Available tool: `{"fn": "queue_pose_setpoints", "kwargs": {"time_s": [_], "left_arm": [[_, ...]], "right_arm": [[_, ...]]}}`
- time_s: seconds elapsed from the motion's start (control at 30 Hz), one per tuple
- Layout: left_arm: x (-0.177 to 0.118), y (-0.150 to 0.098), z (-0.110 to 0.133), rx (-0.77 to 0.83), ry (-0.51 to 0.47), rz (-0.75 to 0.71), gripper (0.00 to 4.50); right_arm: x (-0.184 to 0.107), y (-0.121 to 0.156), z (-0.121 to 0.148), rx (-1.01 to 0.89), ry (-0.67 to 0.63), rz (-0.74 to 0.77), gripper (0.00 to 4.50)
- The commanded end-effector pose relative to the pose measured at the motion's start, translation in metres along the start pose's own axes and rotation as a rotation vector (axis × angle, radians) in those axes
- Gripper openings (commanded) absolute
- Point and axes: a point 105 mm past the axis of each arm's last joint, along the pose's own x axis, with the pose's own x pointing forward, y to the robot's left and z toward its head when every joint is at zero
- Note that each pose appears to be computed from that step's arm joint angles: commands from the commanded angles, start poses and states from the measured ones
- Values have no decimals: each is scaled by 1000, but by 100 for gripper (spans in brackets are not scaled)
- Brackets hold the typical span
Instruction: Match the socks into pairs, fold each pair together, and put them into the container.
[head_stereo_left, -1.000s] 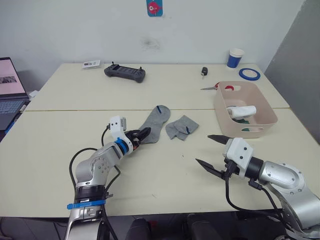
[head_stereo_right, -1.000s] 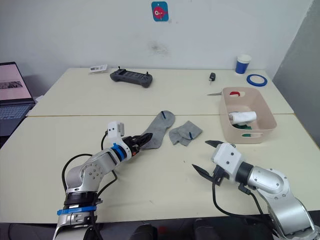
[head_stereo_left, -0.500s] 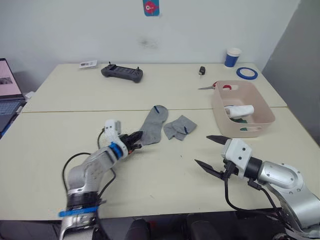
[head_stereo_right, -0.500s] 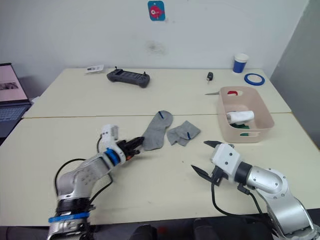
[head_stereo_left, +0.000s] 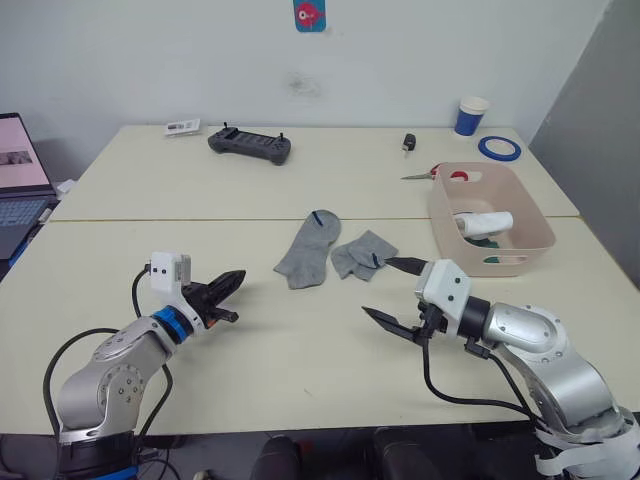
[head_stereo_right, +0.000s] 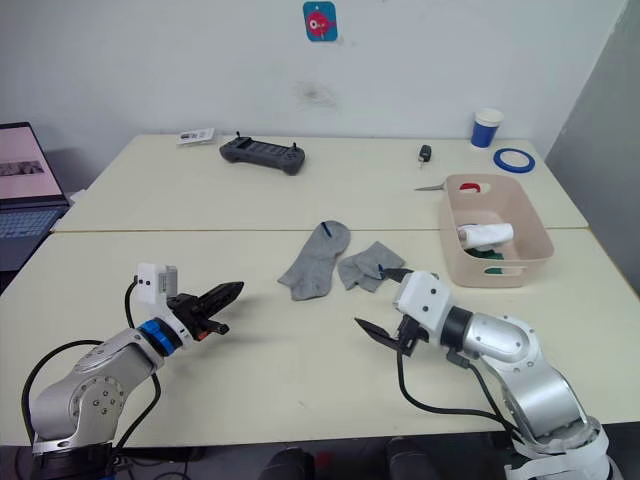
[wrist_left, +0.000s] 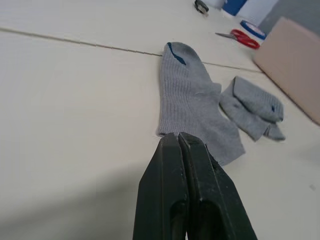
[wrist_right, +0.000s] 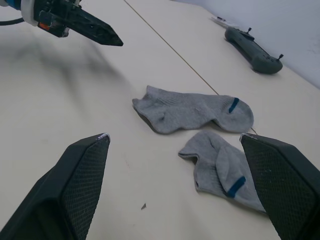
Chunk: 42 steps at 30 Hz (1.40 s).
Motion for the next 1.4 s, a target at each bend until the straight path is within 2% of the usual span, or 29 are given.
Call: {"fn": "queue_pose_setpoints", "kwargs": {"time_s": [0.03,0.1,0.17,0.27,0.37,0.47,0.5,0.6,0.7,0.87,1.0,1.13,1.4], "left_arm": [[0,-12,6,46,-4,-53,40],[4,-26,6,-21,3,-121,88],[11,-47,4,-126,10,-194,154],[22,-59,-2,-210,8,-200,247],[35,-56,-6,-257,-7,-125,340],[44,-51,-10,-212,-20,-24,442],[47,-49,-8,-167,-38,20,447],[51,-52,-15,-9,-12,43,447],[57,-47,-24,75,18,78,447],[73,-35,-28,124,57,116,447],[83,-30,-37,137,127,113,447],[84,-28,-47,154,191,92,363],[78,-19,-47,132,204,107,111]], "right_arm": [[3,1,8,-30,-26,7,450],[5,2,10,-29,-31,16,450],[5,2,12,-26,-36,19,450],[4,1,13,-25,-35,11,450],[1,0,12,-24,-25,3,450],[-2,1,10,-19,-13,-3,450],[-3,1,9,-18,-7,-6,450],[-5,2,8,-14,1,-15,450],[-5,2,7,-11,3,-17,450],[-5,2,6,-7,7,-14,450],[-4,3,5,-7,10,-8,450],[-4,4,4,-6,12,-7,450],[-5,7,2,1,20,-4,450]]}}
